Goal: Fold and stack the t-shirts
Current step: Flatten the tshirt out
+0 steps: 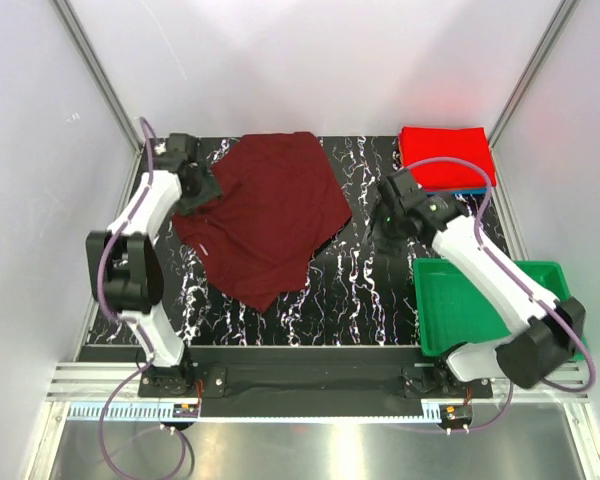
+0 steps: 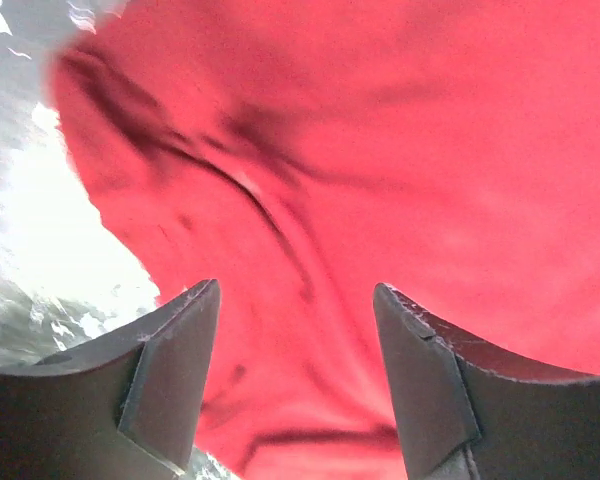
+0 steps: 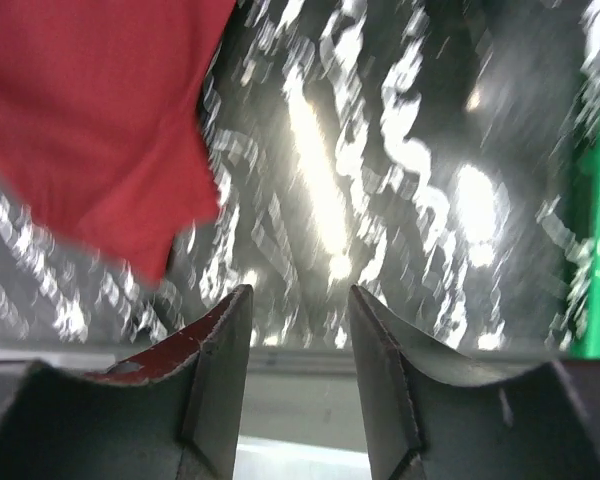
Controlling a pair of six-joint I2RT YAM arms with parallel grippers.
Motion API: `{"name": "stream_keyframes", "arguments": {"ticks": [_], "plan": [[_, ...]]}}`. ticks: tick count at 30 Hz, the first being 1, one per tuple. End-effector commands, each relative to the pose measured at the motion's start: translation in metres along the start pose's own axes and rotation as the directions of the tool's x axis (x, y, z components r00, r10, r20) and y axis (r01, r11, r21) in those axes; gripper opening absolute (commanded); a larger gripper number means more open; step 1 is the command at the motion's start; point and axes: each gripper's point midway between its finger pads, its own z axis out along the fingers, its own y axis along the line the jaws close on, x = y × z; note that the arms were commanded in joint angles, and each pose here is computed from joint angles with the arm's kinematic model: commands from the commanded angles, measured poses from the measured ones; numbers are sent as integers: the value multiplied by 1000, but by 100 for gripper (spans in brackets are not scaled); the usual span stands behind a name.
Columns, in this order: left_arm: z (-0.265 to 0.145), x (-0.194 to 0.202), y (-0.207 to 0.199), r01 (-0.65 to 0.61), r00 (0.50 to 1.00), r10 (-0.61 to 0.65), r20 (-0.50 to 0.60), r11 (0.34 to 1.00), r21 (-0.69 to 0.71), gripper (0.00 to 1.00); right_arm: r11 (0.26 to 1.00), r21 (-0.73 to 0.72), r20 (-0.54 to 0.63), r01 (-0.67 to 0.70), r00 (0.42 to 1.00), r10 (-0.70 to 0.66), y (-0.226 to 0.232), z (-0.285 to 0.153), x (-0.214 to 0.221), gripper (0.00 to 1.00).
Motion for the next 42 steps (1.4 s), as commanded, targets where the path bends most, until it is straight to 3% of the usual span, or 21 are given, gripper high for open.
{"name": "stream_keyframes", "arguments": {"ticks": [1, 2, 3, 5, 12, 14, 18, 22, 26, 27, 28, 29, 30, 32, 34, 39, 42], "plan": [[-27, 32, -11, -51, 999, 49, 18, 994, 95, 68, 998, -4, 39, 65, 997, -65, 2, 38, -38, 52], [-25, 40, -10, -37, 999, 37, 5, 993, 111, 68, 995, -46, 87, 89, 993, -85, 19, 42, -58, 52], [-20, 56, -6, -25, 999, 29, -37, 993, 115, 68, 991, -9, 50, 132, 990, -131, 19, 71, -62, 52], [-16, 74, -5, -1, 995, 13, -99, 993, 115, 67, 989, 1, 86, 147, 985, -147, 34, 84, -91, 53], [-14, 149, -26, -50, 970, 104, -219, 969, 241, 67, 988, 85, 38, 132, 990, -135, 25, 185, -150, 59], [-1, 166, -12, -29, 962, 76, -263, 984, 177, 66, 985, 80, 61, 152, 986, -157, 31, 195, -167, 60], [14, 195, 21, -11, 934, 26, -357, 999, 44, 65, 977, 119, -9, 178, 984, -179, 12, 246, -164, 60], [10, 197, 47, -21, 935, 4, -353, 999, -46, 64, 978, 89, -53, 191, 981, -187, 11, 263, -155, 58], [-18, 180, 49, -10, 961, -2, -277, 999, -40, 65, 986, 31, -127, 166, 979, -160, 9, 258, -125, 47], [-27, 178, 50, -6, 962, -6, -274, 999, -44, 66, 991, 10, -97, 136, 986, -135, 15, 240, -128, 42], [-36, 169, 55, -8, 974, -7, -226, 998, -64, 66, 992, -26, -67, 126, 990, -128, 21, 237, -128, 29], [-40, 165, 58, -3, 977, -12, -211, 997, -74, 66, 994, -34, -137, 108, 984, -111, 8, 242, -97, 25], [-45, 162, 59, 1, 981, -16, -194, 997, -78, 66, 995, -65, -117, 82, 989, -89, 13, 229, -97, 20], [-57, 153, 69, 12, 990, -27, -142, 994, -110, 66, 995, -84, -158, 54, 985, -67, 5, 232, -72, 13], [-62, 149, 81, 32, 991, -48, -122, 991, -133, 67, 995, -85, -159, 58, 985, -71, 6, 226, -62, 13], [-75, 132, 75, 72, 994, -72, -76, 997, -16, 67, 987, -113, -107, 116, 986, -128, 13, 216, -68, 44], [-84, 129, 67, 49, 996, -46, -76, 998, 35, 67, 984, -116, -92, 135, 985, -146, 24, 221, -84, 52]]}}
